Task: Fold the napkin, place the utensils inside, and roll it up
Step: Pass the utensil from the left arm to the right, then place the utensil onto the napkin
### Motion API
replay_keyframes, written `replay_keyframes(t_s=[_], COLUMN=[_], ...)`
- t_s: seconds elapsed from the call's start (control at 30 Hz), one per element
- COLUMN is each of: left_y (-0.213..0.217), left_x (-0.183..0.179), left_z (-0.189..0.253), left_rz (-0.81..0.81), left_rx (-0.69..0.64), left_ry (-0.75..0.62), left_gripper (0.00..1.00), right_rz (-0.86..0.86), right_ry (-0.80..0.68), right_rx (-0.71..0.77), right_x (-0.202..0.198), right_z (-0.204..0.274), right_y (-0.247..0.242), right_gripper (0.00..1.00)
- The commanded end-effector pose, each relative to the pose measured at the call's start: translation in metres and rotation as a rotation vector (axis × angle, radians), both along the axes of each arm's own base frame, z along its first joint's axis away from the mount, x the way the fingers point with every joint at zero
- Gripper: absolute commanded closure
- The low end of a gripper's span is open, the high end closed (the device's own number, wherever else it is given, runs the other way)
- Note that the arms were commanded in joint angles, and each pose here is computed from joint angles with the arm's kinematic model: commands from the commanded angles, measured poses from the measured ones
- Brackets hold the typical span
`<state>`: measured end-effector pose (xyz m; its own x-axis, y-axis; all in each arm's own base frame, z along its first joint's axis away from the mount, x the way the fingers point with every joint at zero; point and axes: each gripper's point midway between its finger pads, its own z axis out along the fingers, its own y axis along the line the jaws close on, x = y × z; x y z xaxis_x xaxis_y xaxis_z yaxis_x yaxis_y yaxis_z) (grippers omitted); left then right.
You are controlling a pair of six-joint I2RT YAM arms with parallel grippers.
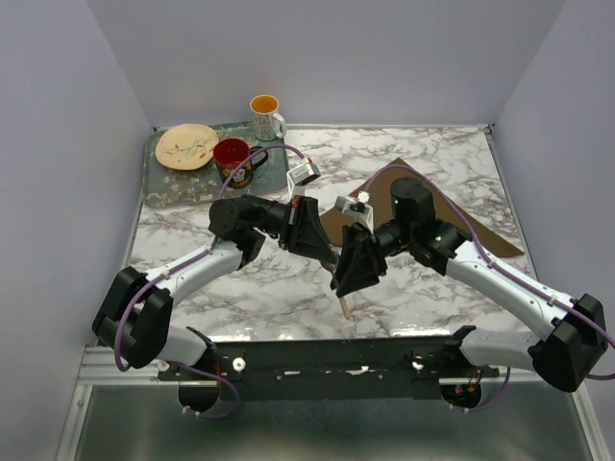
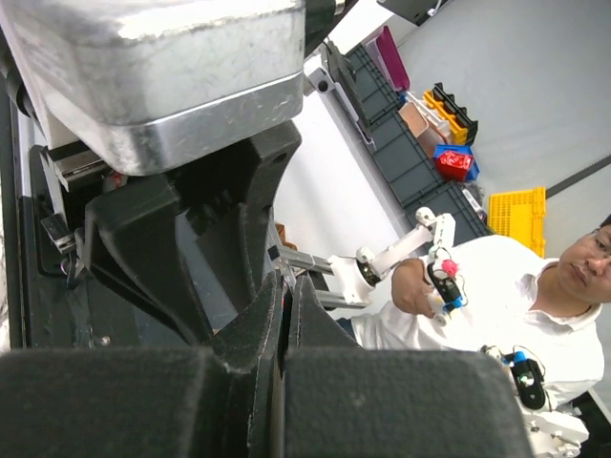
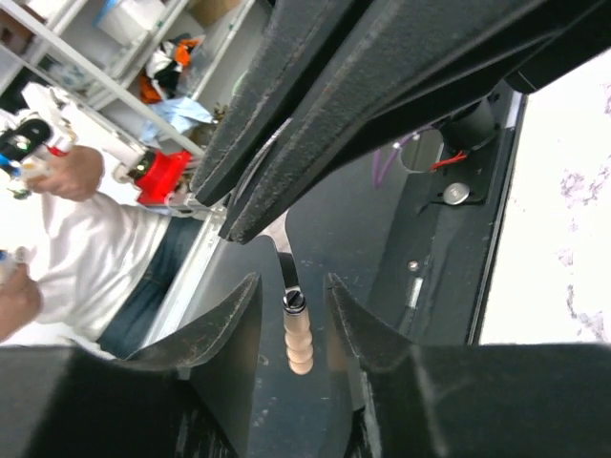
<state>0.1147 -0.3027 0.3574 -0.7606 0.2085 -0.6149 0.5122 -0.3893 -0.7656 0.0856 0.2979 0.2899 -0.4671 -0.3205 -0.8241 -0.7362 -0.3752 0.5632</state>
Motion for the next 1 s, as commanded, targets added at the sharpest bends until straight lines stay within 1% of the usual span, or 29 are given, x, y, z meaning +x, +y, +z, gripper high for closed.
replay_keyframes(t_s=[0.0, 0.03, 0.07, 0.13, 0.17, 0.2, 0.27, 0.3, 0.33, 0.37, 0.4, 0.47, 0.5, 0.53, 0.57, 0.6, 0.63, 0.67, 0.7, 0.73, 0.77, 0.8, 0.83, 0.87, 0.9, 0.93, 0.97], left_y=[0.017, 0.017, 0.018, 0.017, 0.017, 0.017, 0.016, 0.018, 0.02, 0.023, 0.031, 0.04, 0.048, 0.052, 0.055, 0.059, 0.067, 0.069, 0.073, 0.075, 0.079, 0.089, 0.097, 0.106, 0.111, 0.117, 0.12], left_x=[-0.028, -0.027, -0.029, -0.029, -0.028, -0.027, -0.018, -0.015, -0.01, -0.005, 0.005, 0.016, 0.026, 0.034, 0.044, 0.052, 0.077, 0.09, 0.102, 0.115, 0.122, 0.144, 0.143, 0.151, 0.154, 0.157, 0.159], left_z=[0.024, 0.025, 0.027, 0.028, 0.028, 0.028, 0.027, 0.029, 0.028, 0.028, 0.031, 0.027, 0.028, 0.023, 0.022, 0.022, 0.006, -0.004, -0.009, -0.043, -0.056, -0.068, -0.083, -0.09, -0.093, -0.1, -0.102], left_rz=[-0.025, -0.024, -0.027, -0.03, -0.03, -0.028, -0.004, 0.015, 0.042, 0.065, 0.118, 0.174, 0.222, 0.251, 0.292, 0.347, 0.43, 0.485, 0.583, 0.634, 0.709, 0.871, 0.886, 0.939, 0.966, 1.004, 1.035], left_rx=[-0.228, -0.227, -0.231, -0.228, -0.226, -0.223, -0.209, -0.21, -0.208, -0.206, -0.202, -0.186, -0.175, -0.146, -0.135, -0.14, -0.065, -0.024, -0.031, 0.152, 0.248, 0.36, 0.479, 0.537, 0.56, 0.593, 0.602], left_ry=[-0.354, -0.356, -0.363, -0.365, -0.367, -0.367, -0.356, -0.361, -0.345, -0.34, -0.348, -0.347, -0.353, -0.321, -0.3, -0.331, -0.217, -0.173, -0.339, -0.163, -0.184, -0.235, -0.244, -0.227, -0.212, -0.182, -0.168], left_gripper=[1.0, 1.0, 1.0, 1.0, 1.0, 1.0, 0.88, 0.81, 0.67, 0.61, 0.58, 0.48, 0.44, 0.32, 0.29, 0.28, 0.28, 0.24, 0.24, 0.2, 0.17, 0.17, 0.2, 0.21, 0.21, 0.21, 0.21], right_rz=[0.057, 0.059, 0.063, 0.06, 0.057, 0.026, -0.028, -0.103, -0.145, -0.193, -0.298, -0.437, -0.585, -0.661, -0.714, -0.83, -0.888, -0.932, -1.026, -1.066, -1.091, -1.156, -1.143, -1.147, -1.167, -1.123, -1.085], right_ry=[0.003, 0.003, 0.004, 0.003, 0.0, -0.003, -0.016, -0.034, -0.061, -0.085, -0.127, -0.21, -0.261, -0.301, -0.367, -0.437, -0.491, -0.533, -0.602, -0.672, -0.721, -0.802, -0.896, -0.961, -1.038, -1.152, -1.193], right_rx=[0.035, 0.036, 0.036, 0.035, 0.036, 0.028, 0.02, -0.015, -0.033, -0.06, -0.154, -0.249, -0.375, -0.427, -0.461, -0.555, -0.608, -0.659, -0.77, -0.837, -0.9, -1.014, -1.093, -1.161, -1.204, -1.336, -1.401], right_x=[-0.007, -0.007, -0.008, -0.008, -0.008, -0.004, 0.001, 0.011, 0.017, 0.024, 0.04, 0.066, 0.092, 0.107, 0.12, 0.142, 0.154, 0.163, 0.18, 0.191, 0.197, 0.206, 0.213, 0.218, 0.227, 0.229, 0.233], right_z=[0.005, 0.005, 0.005, 0.004, 0.004, 0.001, -0.001, -0.011, -0.013, -0.018, -0.039, -0.05, -0.07, -0.074, -0.076, -0.083, -0.086, -0.089, -0.092, -0.093, -0.094, -0.096, -0.1, -0.104, -0.103, -0.107, -0.115], right_y=[-0.001, -0.001, -0.001, -0.001, -0.001, 0.001, 0.004, 0.008, 0.009, 0.01, 0.008, 0.003, -0.009, -0.016, -0.023, -0.042, -0.053, -0.064, -0.086, -0.101, -0.113, -0.138, -0.152, -0.165, -0.174, -0.194, -0.2], right_gripper=[0.68, 0.7, 0.79, 0.9, 0.99, 0.99, 0.99, 0.99, 0.99, 0.99, 0.99, 0.99, 0.99, 0.99, 0.99, 0.99, 0.99, 0.99, 0.99, 0.99, 0.99, 0.99, 0.99, 0.99, 0.99, 0.99, 0.99])
